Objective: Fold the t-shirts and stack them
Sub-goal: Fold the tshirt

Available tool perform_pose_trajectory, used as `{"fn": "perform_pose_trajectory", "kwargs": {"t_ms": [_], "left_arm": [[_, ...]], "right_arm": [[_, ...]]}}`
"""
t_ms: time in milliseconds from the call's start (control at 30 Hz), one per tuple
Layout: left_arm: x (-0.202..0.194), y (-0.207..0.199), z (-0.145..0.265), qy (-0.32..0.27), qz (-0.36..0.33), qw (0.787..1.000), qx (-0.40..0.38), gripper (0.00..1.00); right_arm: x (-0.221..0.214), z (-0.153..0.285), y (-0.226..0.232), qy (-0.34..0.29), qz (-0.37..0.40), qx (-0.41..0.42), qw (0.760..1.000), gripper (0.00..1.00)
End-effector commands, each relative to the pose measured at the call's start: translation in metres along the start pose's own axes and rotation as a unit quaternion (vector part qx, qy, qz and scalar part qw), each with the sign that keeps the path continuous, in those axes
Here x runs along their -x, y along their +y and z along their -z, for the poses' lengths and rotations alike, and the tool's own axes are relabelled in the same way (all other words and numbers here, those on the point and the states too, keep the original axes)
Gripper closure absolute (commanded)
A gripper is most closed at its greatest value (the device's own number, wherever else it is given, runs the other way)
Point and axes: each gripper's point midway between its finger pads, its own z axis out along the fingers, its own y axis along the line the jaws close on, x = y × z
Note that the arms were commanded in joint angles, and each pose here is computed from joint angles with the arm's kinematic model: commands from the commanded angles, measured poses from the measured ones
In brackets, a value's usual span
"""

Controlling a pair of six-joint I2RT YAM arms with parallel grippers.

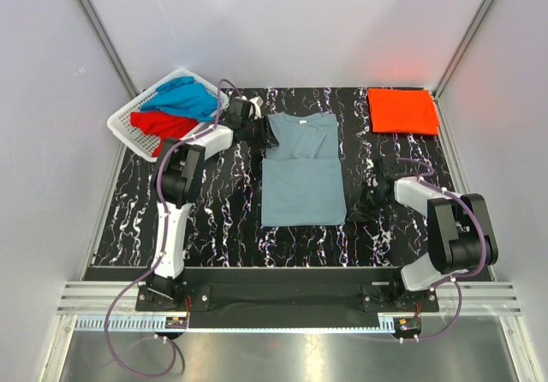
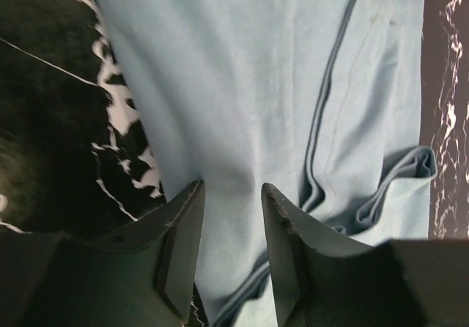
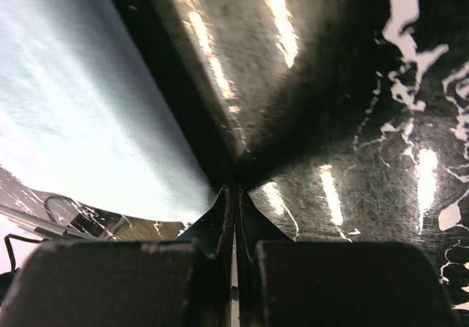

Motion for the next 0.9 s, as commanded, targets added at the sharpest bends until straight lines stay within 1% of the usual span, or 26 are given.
{"fn": "perform_pose_trajectory", "kwargs": {"t_ms": [0,200,233,300,333,400,500,667,767,867], "left_arm": [[0.014,0.004,-0.006,-0.022,-0.003,1.0,-0.009,0.57],[0.006,0.016,-0.009,-0.012,0.013,1.0,-0.002,0.58],[0.004,0.018,-0.009,-0.011,0.015,1.0,-0.002,0.58],[0.004,0.018,-0.008,-0.012,0.017,1.0,0.001,0.58],[0.003,0.019,-0.008,-0.012,0.018,1.0,0.004,0.58],[0.003,0.021,-0.007,-0.012,0.02,1.0,0.008,0.58],[0.002,0.024,-0.005,-0.011,0.024,1.0,0.015,0.58],[-0.001,0.026,-0.004,-0.008,0.028,0.999,0.016,0.58],[-0.003,0.027,-0.005,-0.007,0.03,0.999,0.017,0.58],[-0.005,0.029,-0.005,-0.005,0.033,0.999,0.019,0.59]], "right_arm": [[0.001,0.0,-0.004,-0.015,-0.006,-0.006,1.0,1.0],[0.003,0.006,0.0,-0.02,-0.006,-0.005,1.0,1.0],[0.004,0.008,0.003,-0.022,-0.004,0.0,1.0,0.96],[0.007,0.015,0.01,-0.031,-0.003,0.013,0.999,0.82],[0.009,0.018,0.012,-0.036,-0.002,0.015,0.999,0.8],[0.013,0.025,0.015,-0.045,-0.001,0.012,0.999,0.78],[0.017,0.032,0.017,-0.055,0.001,0.006,0.998,0.71],[0.02,0.03,0.037,-0.045,0.024,0.059,0.997,0.61],[0.024,0.026,0.035,-0.047,0.03,0.056,0.997,0.59],[0.025,0.016,0.032,-0.041,0.029,0.053,0.997,0.6]]}}
